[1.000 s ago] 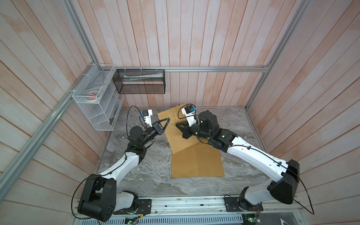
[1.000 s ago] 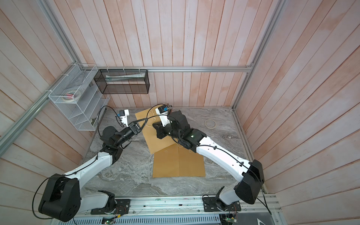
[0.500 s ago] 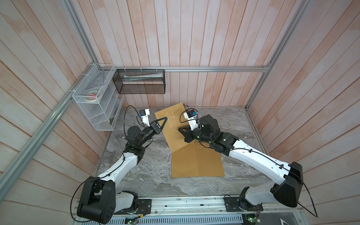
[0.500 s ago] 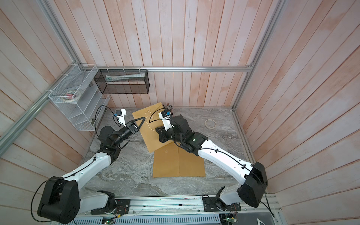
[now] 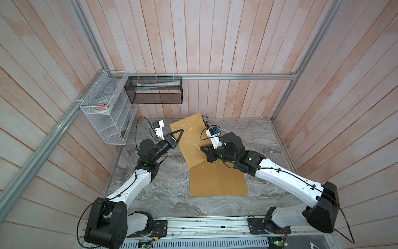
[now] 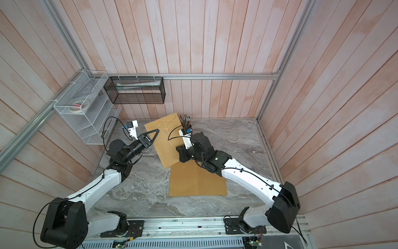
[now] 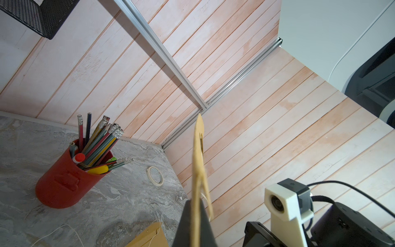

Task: Open the file bag

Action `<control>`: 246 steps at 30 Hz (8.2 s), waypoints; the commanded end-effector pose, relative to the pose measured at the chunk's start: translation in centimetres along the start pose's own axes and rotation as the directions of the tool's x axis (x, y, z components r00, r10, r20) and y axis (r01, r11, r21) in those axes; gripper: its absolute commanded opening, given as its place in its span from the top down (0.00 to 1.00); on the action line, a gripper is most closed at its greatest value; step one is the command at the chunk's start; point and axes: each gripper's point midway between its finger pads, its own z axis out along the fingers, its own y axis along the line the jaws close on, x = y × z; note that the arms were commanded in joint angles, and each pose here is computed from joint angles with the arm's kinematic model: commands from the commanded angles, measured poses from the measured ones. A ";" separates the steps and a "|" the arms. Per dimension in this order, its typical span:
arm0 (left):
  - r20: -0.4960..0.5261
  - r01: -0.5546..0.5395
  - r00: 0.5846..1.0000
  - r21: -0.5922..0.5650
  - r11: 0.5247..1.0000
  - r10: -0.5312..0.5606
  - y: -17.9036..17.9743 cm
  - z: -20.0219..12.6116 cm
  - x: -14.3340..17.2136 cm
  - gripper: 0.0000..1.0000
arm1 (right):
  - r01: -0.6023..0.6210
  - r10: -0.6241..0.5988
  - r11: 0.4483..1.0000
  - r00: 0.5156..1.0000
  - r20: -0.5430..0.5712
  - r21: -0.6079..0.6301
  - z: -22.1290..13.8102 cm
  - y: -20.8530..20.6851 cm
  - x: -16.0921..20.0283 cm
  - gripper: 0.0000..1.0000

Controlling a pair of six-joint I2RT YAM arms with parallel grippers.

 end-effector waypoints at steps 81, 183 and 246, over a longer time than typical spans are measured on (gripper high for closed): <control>-0.130 -0.074 0.988 0.040 0.996 0.079 -0.4 -2.4 2.8 1.00 | 0.022 -0.058 0.968 0.989 0.139 0.249 -8.6 -6.9 -6.7 1.00; -0.305 -0.419 0.867 -0.020 0.908 0.393 -7.4 -2.3 0.7 1.00 | 0.205 -0.206 0.979 0.974 -0.094 -0.021 1.3 -4.6 2.6 0.57; -0.292 -0.391 0.886 -0.053 0.919 0.360 -5.5 -2.7 1.8 1.00 | 0.283 -0.289 0.957 0.953 0.096 0.069 -1.7 -3.1 -5.4 1.00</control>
